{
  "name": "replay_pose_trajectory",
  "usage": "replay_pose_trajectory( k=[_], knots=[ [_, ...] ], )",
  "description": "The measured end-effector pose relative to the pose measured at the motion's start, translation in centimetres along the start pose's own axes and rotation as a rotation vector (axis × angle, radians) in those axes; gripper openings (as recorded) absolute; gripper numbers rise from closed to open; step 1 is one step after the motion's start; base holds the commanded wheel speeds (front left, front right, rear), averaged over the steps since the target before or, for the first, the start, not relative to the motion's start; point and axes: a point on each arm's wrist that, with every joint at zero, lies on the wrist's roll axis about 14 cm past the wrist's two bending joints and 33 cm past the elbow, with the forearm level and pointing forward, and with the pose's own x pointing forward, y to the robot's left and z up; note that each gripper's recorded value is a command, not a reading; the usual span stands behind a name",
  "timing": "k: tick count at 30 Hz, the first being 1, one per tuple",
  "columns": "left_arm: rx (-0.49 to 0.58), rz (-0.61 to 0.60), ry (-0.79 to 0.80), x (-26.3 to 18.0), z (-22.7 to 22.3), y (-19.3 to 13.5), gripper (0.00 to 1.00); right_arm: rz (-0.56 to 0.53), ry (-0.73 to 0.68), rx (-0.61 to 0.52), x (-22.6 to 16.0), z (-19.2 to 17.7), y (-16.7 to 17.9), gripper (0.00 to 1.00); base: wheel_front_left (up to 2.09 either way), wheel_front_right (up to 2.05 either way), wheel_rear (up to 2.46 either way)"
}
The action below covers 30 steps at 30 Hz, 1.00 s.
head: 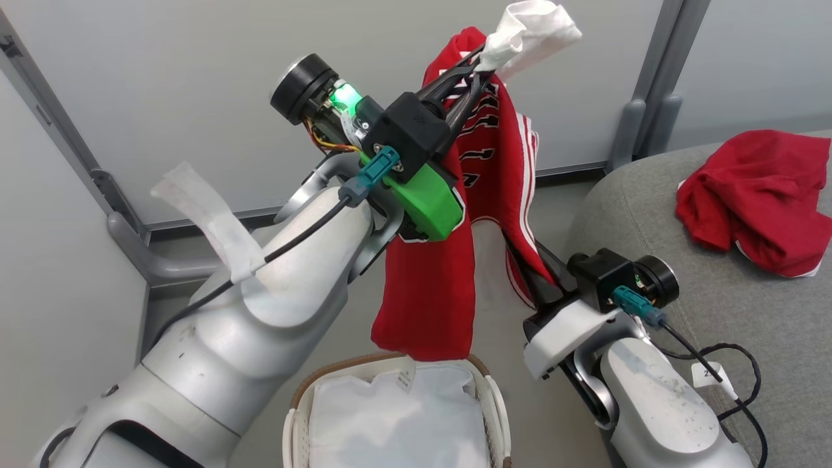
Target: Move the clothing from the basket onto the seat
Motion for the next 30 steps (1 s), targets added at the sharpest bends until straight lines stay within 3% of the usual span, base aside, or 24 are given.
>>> replay_pose_trajectory(
  k=[10, 11, 14, 15, 16, 22, 30],
  knots=[
    [-0.09, 0.053, 0.052, -1.6, -2.7, 0.3, 0.0, -0.011, -0.018, -0.013, -0.2, 0.7, -0.4, 0.0, 0.0, 0.0, 0.0],
    [-0.11, 0.063, 0.057, -1.8, -3.0, 0.4, 0.05, -0.015, -0.02, -0.015, -0.2, 0.7, -0.5, 0.0, 0.0, 0.0, 0.0],
    [-0.171, 0.101, 0.085, -2.8, -4.4, 0.6, 0.48, -0.034, -0.029, -0.024, -0.3, 1.1, -1.2, 0.0, 0.0, 0.0, 0.0],
    [-0.188, 0.116, 0.096, -3.2, -5.0, 0.7, 0.81, -0.043, -0.033, -0.028, -0.4, 1.2, -1.5, 0.0, 0.0, 0.0, 0.0],
    [-0.192, 0.124, 0.107, -3.6, -5.4, 0.8, 1.0, -0.051, -0.036, -0.031, -0.4, 1.4, -1.8, 0.0, 0.0, 0.0, 0.0],
    [-0.327, 0.194, 0.149, -6.1, -8.1, -0.3, 1.0, -0.11, -0.065, -0.066, -0.5, 2.6, -4.0, 0.0, 0.0, 0.0, 0.0],
    [-0.468, 0.227, 0.275, -10.0, -12.9, -4.2, 1.0, -0.202, -0.083, -0.093, -1.5, 3.4, -7.1, 0.0, 0.0, 0.0, 0.0]
  ],
)
